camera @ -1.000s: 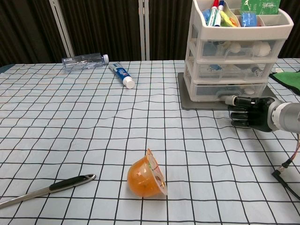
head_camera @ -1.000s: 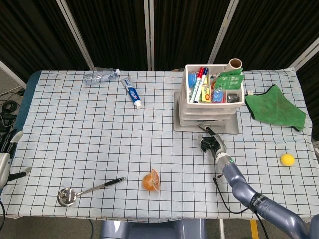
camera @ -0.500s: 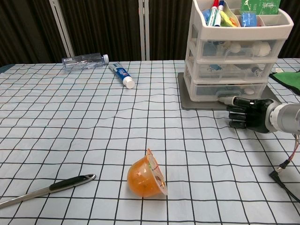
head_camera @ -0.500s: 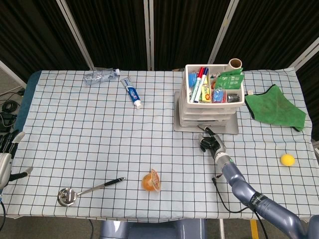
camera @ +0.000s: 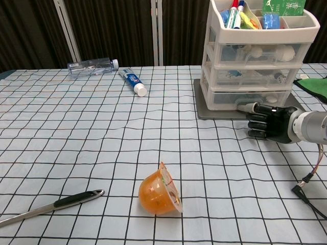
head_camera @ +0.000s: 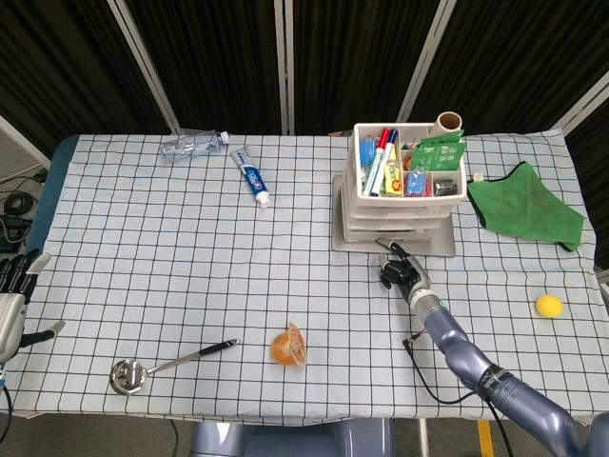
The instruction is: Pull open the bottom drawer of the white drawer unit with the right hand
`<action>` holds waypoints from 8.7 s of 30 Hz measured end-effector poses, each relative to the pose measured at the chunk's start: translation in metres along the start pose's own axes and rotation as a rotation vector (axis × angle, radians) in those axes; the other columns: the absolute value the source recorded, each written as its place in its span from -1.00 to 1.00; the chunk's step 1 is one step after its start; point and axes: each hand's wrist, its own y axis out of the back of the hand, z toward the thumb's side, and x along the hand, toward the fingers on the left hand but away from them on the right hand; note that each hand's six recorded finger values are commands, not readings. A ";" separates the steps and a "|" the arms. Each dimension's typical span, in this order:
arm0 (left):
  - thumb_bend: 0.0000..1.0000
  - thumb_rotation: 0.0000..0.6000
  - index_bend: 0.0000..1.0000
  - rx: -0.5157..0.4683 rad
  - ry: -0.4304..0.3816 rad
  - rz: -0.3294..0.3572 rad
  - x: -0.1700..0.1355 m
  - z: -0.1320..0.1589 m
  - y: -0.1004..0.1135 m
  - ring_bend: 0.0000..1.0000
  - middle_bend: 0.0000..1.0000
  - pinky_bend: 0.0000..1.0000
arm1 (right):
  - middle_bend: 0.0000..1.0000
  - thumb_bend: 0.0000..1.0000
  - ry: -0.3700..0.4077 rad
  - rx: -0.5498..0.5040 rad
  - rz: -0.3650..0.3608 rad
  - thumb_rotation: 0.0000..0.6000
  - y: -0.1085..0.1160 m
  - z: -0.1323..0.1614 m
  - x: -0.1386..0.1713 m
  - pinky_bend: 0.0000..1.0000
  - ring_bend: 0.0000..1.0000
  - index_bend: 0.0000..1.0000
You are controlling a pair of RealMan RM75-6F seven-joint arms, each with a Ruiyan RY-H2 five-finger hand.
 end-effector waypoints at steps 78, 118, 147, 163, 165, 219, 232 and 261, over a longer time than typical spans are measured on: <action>-0.89 1.00 -1.00 0.006 -0.015 -0.023 0.001 0.003 -0.004 -1.00 -1.00 -1.00 | 0.94 0.05 0.007 -0.064 0.012 1.00 -0.010 -0.005 -0.012 0.77 0.88 -0.43; -0.89 1.00 -1.00 0.010 -0.031 -0.027 -0.001 0.007 -0.004 -1.00 -1.00 -1.00 | 0.92 0.01 -0.047 0.012 0.089 1.00 -0.024 -0.042 0.013 0.77 0.88 -0.55; -0.89 1.00 -1.00 0.009 -0.057 -0.013 -0.007 0.014 -0.001 -1.00 -1.00 -1.00 | 0.92 -0.03 0.335 0.572 -0.044 1.00 -0.030 -0.019 0.062 0.77 0.88 -0.54; -0.89 1.00 -1.00 0.010 -0.056 -0.006 -0.008 0.014 0.001 -1.00 -1.00 -1.00 | 0.92 -0.03 0.435 1.187 -0.317 1.00 -0.021 0.017 0.070 0.77 0.88 -0.45; -0.89 1.00 -1.00 0.010 -0.056 -0.006 -0.008 0.014 0.001 -1.00 -1.00 -1.00 | 0.92 -0.03 0.435 1.216 -0.343 1.00 -0.019 0.021 0.068 0.77 0.88 -0.45; -0.89 1.00 -1.00 0.005 -0.075 0.001 -0.014 0.019 0.006 -1.00 -1.00 -1.00 | 0.96 0.11 0.276 1.343 -0.283 1.00 -0.018 -0.014 0.095 0.77 0.92 -0.26; -0.89 1.00 -1.00 0.002 -0.072 0.008 -0.015 0.018 0.009 -1.00 -1.00 -1.00 | 0.95 -0.26 0.321 1.341 -0.242 1.00 -0.027 -0.014 0.105 0.76 0.91 -0.55; -0.89 1.00 -1.00 -0.002 -0.053 0.032 -0.015 0.012 0.016 -1.00 -1.00 -1.00 | 1.00 -0.68 0.404 1.585 -0.434 1.00 -0.056 0.051 0.091 0.76 1.00 0.13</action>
